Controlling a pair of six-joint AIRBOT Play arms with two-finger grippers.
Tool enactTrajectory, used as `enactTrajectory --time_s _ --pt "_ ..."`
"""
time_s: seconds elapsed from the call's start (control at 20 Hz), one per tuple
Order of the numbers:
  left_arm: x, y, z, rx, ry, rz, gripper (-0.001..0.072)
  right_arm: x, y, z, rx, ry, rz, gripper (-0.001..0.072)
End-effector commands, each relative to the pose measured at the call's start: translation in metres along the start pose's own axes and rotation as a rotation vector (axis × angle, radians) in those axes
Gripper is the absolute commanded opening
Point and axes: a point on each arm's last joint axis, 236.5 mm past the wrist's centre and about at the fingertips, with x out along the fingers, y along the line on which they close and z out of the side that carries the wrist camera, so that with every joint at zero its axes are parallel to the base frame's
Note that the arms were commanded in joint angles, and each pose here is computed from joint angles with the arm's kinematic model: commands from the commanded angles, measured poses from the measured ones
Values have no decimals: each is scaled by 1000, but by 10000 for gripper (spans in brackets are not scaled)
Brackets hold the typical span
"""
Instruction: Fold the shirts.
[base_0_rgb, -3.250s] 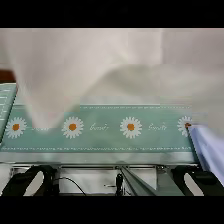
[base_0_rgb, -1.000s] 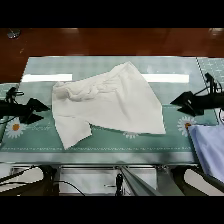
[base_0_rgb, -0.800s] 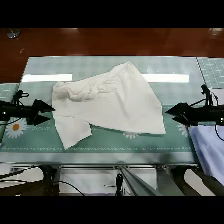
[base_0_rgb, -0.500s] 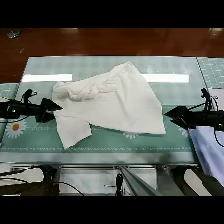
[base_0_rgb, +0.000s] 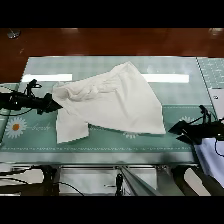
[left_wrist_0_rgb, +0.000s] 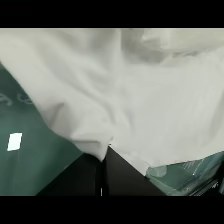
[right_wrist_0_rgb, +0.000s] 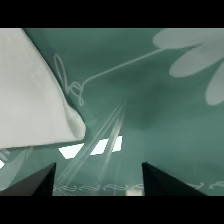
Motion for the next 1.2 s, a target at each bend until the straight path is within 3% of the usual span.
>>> enactTrajectory --time_s 0.0,0.55,0.6,0.7,0.9,1.05,1.15 --pt "-1 -8 0 21 10 -5 21 20 19 -9 -30 11 36 618" --pt "6 -14 -3 43 28 -3 20 55 60 33 27 0 160 613" --pt "7 -16 -4 47 29 -3 20 58 65 34 1 7 154 520" --pt "9 -18 -5 50 36 -5 20 58 83 39 -113 2 154 24" --pt "-15 -58 18 77 -69 -86 20 -1 149 82 -295 -107 205 23" --pt "-104 -168 69 262 -355 -263 20 -127 228 143 -469 -397 220 23" --pt "-195 -250 82 462 -602 -297 20 -233 277 153 -594 -631 222 23"
